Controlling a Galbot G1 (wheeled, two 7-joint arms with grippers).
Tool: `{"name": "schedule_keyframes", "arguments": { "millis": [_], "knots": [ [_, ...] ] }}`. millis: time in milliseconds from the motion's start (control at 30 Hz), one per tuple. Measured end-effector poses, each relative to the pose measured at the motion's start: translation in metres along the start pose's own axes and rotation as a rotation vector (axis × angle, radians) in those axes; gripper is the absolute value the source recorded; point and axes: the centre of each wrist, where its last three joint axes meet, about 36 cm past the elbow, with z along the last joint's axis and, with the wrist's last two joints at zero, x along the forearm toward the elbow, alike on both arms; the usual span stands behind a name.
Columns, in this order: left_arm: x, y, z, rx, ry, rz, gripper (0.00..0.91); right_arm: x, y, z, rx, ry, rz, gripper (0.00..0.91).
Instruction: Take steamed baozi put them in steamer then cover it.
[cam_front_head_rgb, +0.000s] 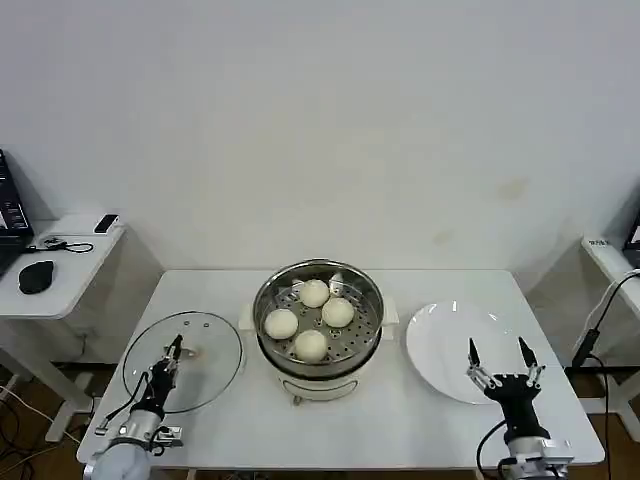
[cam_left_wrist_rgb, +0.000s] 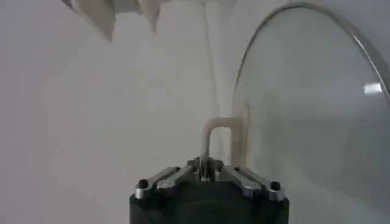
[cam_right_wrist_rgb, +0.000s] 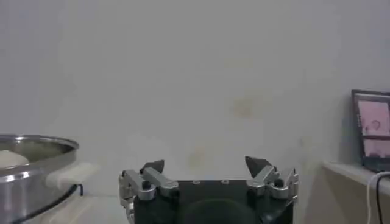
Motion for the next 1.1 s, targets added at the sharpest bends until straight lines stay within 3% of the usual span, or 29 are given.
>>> {"name": "schedule_keyframes", "arguments": {
  "millis": [333,700,1100],
  "knots": [
    [0.022,0.029,-0.008,0.034,0.080,-0.054,0.000,0.005,0.000,0.005,0.046,0.015,-0.039,0.907],
    [0.044,0.104,-0.011,0.047,0.207,-0.087,0.000,0.014,-0.005,0.015,0.091,0.042,-0.063,0.907],
    [0.035,0.178,-0.037,0.096,0.192,-0.109,0.000,0.019,-0.005,0.020,0.124,0.061,-0.075,0.907]
  ]
}}
